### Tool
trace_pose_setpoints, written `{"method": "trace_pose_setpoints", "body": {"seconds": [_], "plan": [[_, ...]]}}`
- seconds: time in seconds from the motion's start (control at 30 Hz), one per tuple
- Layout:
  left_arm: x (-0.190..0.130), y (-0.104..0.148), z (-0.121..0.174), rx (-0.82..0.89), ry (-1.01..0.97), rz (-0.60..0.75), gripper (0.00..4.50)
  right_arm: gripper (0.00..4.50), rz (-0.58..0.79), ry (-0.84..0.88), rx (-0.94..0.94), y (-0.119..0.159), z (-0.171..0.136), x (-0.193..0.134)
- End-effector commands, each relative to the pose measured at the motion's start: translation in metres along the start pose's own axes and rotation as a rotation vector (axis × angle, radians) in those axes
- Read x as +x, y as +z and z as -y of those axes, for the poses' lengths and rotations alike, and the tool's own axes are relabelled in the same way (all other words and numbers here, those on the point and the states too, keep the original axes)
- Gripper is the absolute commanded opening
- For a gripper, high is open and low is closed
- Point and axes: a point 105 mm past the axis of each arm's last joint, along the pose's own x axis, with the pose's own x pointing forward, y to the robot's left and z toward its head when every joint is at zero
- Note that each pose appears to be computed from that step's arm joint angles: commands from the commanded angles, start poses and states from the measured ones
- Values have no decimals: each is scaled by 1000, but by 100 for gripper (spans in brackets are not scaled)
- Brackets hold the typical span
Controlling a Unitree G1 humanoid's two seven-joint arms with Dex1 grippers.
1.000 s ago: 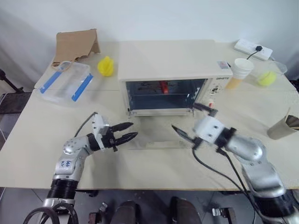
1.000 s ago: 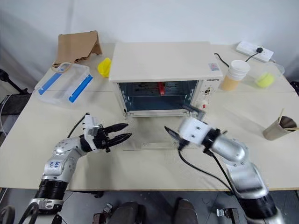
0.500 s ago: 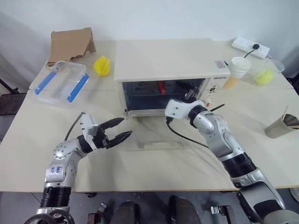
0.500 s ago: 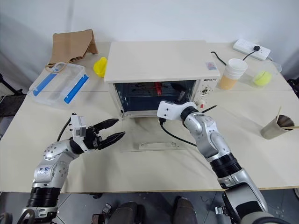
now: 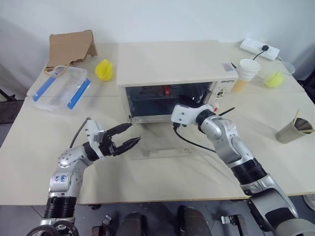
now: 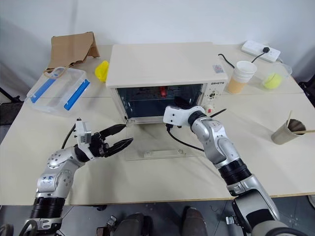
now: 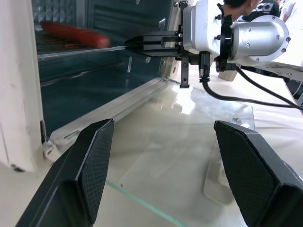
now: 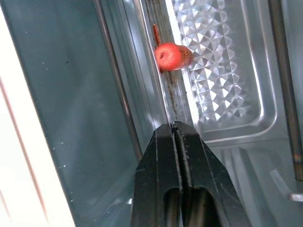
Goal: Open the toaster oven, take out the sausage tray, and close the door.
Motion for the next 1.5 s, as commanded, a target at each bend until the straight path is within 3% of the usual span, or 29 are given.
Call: {"method": "trace_pose_setpoints", "body": {"seconds": [0.03,0.27,0.53,0.97,1.27,1.5], "plan": [[5,16,2,14,-39,56,357,2,48,-75,-31,11,24,0],[14,34,-5,36,-48,105,357,2,105,-96,-66,17,39,-4],[19,46,-9,38,-52,136,357,2,176,-36,-66,27,34,-16],[8,42,-12,33,-18,122,357,2,118,42,-9,7,9,-59],[-2,40,-17,-6,15,110,357,2,213,78,-29,24,-5,-85],[-13,30,-30,-181,109,31,357,2,230,119,-26,27,-14,-103]]}}
